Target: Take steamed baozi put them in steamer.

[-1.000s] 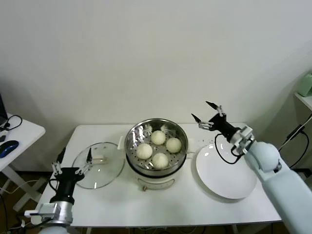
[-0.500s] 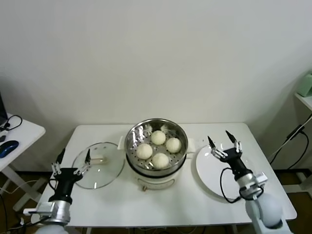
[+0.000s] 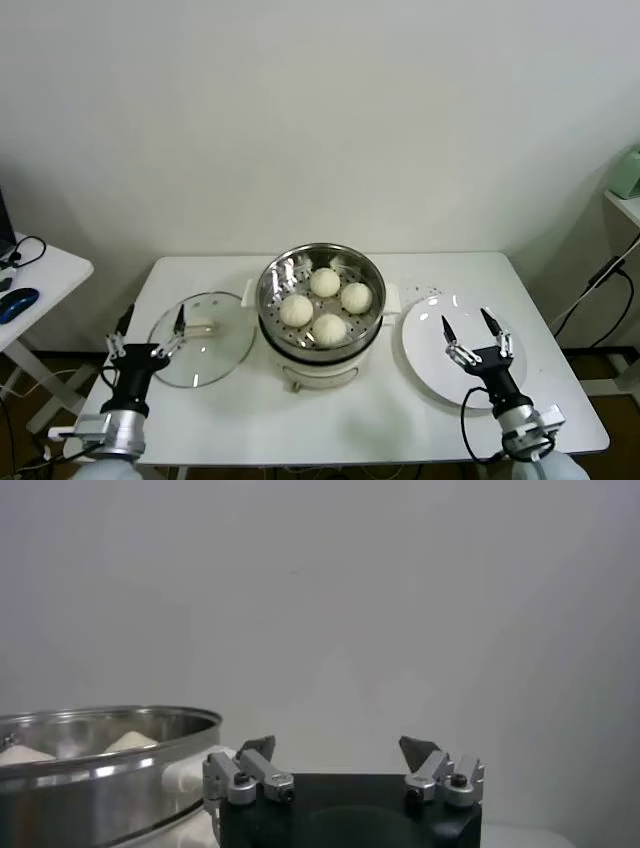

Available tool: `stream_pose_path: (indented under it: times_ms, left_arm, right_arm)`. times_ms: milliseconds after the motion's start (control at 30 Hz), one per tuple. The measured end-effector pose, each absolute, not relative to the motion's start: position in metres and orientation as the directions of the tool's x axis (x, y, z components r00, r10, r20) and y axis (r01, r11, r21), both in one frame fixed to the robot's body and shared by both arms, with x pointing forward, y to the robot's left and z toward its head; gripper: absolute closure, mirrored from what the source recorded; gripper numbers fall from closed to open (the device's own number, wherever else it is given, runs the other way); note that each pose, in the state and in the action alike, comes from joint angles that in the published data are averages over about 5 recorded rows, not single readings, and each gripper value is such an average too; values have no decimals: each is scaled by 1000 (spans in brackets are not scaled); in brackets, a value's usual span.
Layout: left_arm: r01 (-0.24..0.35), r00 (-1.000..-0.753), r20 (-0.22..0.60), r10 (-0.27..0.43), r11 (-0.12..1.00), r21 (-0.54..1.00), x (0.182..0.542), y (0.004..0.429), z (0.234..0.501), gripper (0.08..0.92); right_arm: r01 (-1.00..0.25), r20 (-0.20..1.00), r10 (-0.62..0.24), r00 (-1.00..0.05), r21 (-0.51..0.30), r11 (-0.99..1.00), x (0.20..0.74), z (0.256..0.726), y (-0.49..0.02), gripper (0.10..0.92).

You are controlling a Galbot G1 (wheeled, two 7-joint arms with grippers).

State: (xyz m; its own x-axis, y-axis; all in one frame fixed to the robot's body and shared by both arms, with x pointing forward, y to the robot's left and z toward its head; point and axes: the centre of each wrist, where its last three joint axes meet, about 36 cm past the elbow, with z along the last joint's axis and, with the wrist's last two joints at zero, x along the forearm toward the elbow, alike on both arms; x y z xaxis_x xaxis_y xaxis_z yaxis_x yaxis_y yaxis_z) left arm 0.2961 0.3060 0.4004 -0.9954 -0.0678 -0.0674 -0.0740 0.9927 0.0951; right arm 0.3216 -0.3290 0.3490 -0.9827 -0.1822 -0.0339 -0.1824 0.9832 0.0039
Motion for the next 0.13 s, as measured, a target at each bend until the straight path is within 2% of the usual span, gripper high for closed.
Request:
stream_pose_path:
  times_ms: [133]
  left_arm:
    - [-71, -995, -71, -64, 993, 96, 296, 306, 399, 177]
  right_arm:
    - [-176, -27, -175, -984, 10, 984, 316, 346, -328, 200]
